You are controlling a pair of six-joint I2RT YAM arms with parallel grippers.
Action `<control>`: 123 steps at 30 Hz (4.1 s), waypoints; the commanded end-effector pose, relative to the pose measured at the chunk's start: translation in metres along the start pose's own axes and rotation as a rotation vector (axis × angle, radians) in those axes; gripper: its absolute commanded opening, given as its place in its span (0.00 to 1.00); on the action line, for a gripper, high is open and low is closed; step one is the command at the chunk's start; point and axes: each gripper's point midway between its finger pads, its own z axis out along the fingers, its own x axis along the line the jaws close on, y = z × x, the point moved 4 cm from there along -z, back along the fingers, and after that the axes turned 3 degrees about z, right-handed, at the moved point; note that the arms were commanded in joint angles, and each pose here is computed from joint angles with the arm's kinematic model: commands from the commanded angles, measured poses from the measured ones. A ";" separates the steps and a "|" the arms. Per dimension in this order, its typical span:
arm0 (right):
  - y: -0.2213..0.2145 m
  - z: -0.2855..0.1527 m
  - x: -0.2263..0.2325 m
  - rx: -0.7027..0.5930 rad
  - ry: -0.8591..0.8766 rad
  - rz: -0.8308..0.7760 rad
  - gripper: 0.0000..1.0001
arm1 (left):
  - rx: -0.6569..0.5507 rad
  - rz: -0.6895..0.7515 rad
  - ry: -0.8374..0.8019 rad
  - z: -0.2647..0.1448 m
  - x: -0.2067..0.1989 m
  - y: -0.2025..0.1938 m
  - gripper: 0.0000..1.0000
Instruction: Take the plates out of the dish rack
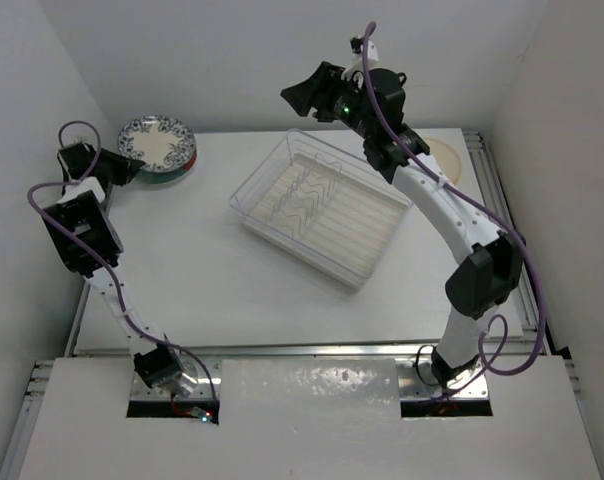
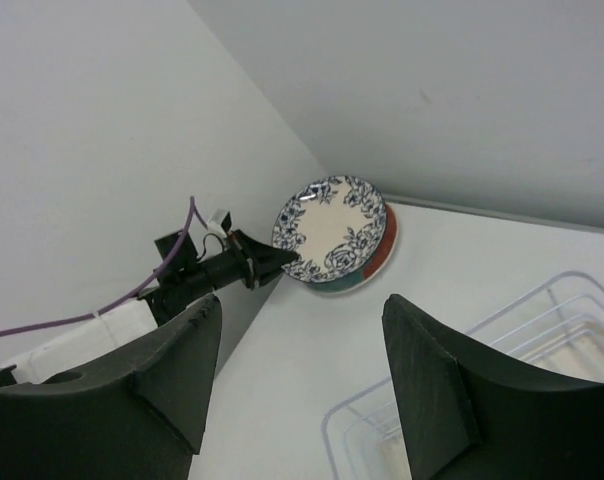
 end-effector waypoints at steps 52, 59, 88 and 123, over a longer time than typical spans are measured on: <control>0.014 -0.022 -0.015 -0.027 -0.126 -0.196 0.71 | 0.006 0.810 0.489 0.043 0.033 -0.002 1.00; 0.018 -0.017 -0.014 -0.030 -0.126 -0.204 0.72 | -0.019 0.902 0.449 0.046 0.017 -0.006 1.00; 0.015 -0.020 -0.016 -0.005 -0.138 -0.236 0.73 | -0.113 0.973 0.512 0.028 -0.016 0.012 1.00; -0.037 -0.416 -0.268 -0.221 -1.483 -0.240 0.90 | -0.035 1.247 0.325 -0.277 -0.021 -0.159 1.00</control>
